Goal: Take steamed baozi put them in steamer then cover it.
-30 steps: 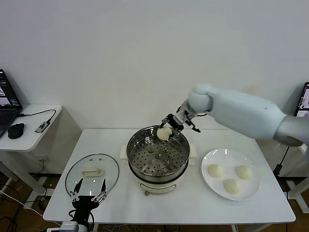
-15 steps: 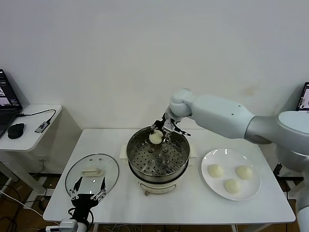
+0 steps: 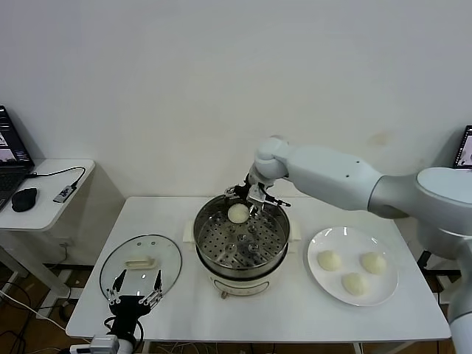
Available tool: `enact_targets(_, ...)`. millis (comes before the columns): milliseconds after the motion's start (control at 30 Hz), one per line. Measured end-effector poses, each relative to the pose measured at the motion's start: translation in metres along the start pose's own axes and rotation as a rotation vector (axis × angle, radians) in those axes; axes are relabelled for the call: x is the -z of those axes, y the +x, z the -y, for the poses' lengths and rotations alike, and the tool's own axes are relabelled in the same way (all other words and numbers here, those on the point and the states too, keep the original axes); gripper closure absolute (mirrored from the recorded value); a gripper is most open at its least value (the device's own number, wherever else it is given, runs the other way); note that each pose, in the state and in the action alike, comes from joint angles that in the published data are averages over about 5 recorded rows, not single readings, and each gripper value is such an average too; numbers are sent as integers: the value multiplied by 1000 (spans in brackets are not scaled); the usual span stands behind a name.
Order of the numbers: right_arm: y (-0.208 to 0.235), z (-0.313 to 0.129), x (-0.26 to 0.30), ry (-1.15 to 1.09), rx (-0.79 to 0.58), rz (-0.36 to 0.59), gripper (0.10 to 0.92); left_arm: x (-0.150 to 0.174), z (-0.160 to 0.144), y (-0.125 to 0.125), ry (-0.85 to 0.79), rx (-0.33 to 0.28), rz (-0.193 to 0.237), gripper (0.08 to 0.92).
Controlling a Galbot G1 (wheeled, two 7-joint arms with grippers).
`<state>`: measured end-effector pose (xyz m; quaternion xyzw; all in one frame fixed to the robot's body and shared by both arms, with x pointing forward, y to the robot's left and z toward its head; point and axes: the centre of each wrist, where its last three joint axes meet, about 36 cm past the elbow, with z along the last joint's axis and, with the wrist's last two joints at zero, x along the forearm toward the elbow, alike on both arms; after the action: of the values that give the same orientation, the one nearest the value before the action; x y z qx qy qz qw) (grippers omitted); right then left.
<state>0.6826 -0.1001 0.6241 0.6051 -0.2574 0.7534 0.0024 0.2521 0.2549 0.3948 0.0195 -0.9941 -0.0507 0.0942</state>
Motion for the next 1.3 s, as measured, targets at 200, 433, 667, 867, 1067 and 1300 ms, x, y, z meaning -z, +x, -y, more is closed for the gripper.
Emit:
enact_targets(200, 52, -31, -3, -246, 12, -61, 200, 5, 1, 0, -3, -11, 6, 177)
enact_targets(433, 101, -102, -7, -570, 18, -130, 200, 10, -1, 1, -17, -22, 15, 177)
enact_targets(667, 124, -180, -4, -790, 40, -178, 200, 10, -4, 1, -31, -26, 15, 177)
enact_targets(867, 114, -231, 3, -901, 72, -194, 200, 10, -4, 0, -36, -26, 18, 177)
enact_targets(1067, 87, -266, 12, -960, 109, -195, 200, 10, -4, 0, -39, -27, 13, 177)
enact_targets(1300, 48, -294, 13, -1006, 148, -194, 200, 6, -7, -1, -47, -18, 3, 177)
